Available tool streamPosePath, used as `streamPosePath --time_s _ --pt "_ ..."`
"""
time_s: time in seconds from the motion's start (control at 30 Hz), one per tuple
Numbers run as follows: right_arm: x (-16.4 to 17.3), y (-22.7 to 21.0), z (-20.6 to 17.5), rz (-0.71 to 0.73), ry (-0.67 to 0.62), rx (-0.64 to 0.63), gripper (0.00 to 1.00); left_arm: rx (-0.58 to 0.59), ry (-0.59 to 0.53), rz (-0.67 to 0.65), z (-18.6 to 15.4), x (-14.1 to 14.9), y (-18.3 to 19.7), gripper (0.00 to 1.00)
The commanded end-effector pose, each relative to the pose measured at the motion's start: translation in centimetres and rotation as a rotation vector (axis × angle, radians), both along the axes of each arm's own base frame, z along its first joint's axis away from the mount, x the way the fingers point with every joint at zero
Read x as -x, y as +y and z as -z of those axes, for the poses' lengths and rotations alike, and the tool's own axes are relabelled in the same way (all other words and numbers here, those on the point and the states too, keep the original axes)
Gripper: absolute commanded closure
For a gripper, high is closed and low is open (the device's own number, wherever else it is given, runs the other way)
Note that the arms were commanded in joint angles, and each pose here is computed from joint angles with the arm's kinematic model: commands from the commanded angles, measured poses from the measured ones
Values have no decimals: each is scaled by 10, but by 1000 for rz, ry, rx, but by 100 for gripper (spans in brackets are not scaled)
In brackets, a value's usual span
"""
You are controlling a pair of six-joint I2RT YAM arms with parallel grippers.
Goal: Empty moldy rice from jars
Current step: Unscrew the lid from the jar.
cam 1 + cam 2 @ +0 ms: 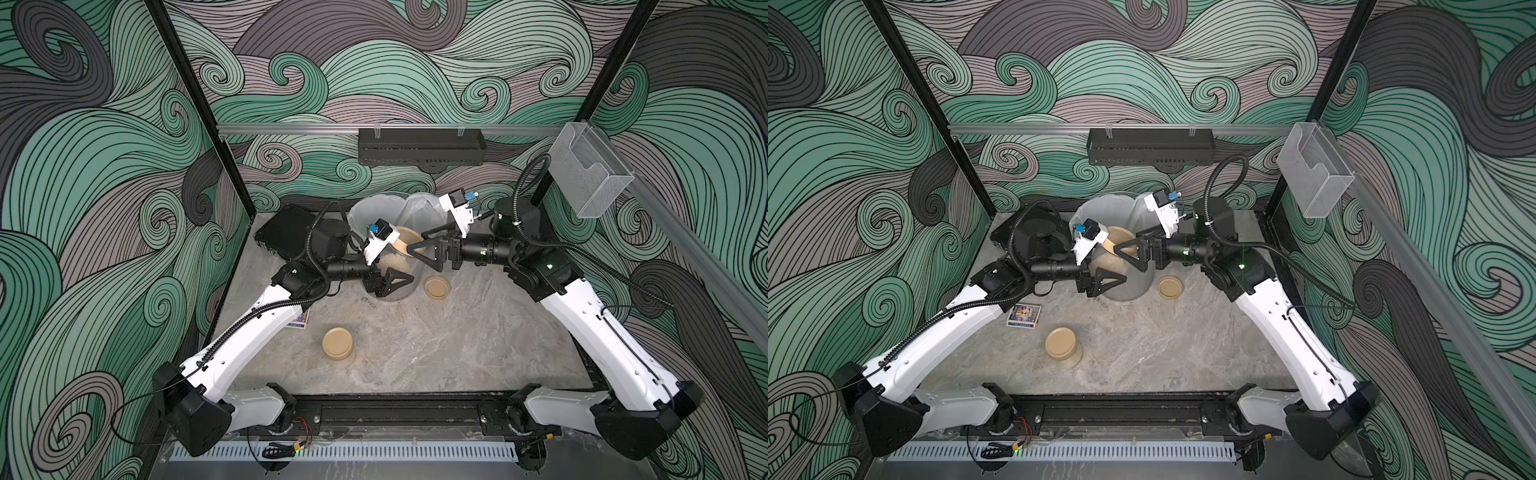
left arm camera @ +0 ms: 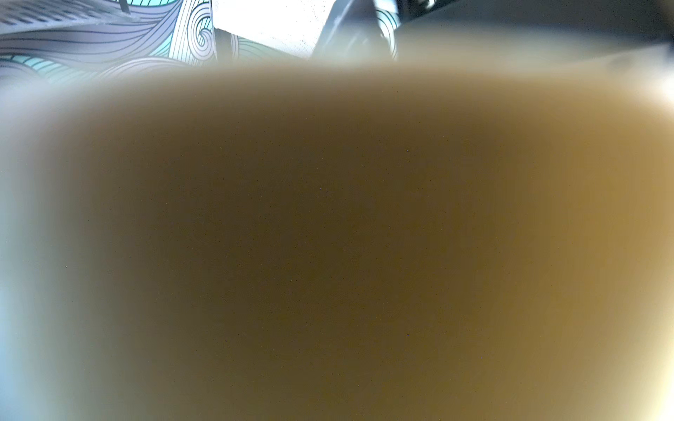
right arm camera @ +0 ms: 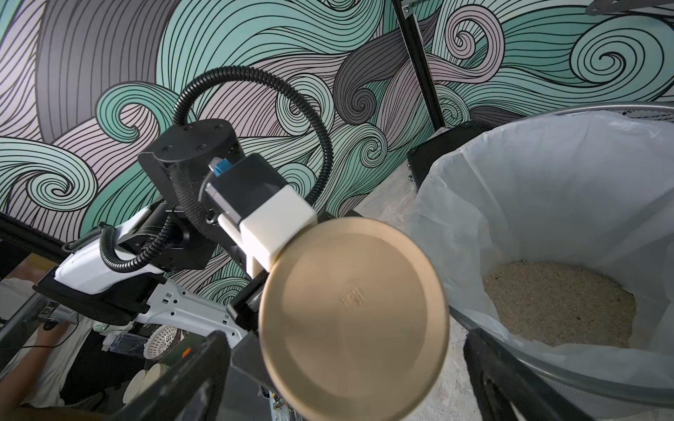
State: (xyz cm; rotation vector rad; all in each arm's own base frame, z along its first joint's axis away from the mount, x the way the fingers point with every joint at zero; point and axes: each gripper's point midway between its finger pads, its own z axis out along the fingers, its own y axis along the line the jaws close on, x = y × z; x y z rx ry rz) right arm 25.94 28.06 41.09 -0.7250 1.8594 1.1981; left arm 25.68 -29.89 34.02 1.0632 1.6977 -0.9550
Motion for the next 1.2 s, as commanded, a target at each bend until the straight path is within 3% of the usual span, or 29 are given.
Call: streamPosePath --time_s 0.0,0.3,0.6,0.8,0.97,1.17 --pt "0 3 -7 4 -15 -7 1 75 -116 28 -32 0 -9 81" --pt "-9 10 4 8 10 5 1 85 -113 60 -33 4 -17 81" --pt "-16 11 13 26 14 27 20 92 -109 74 -35 9 -17 81" --pt "-16 6 14 40 8 27 25 89 -121 22 -36 6 -10 82" --pt "-9 6 8 -4 -8 -34 26 104 -114 10 -40 6 -8 82" --pt "-6 -2 6 -59 -14 -109 28 130 -88 85 -45 19 -8 82"
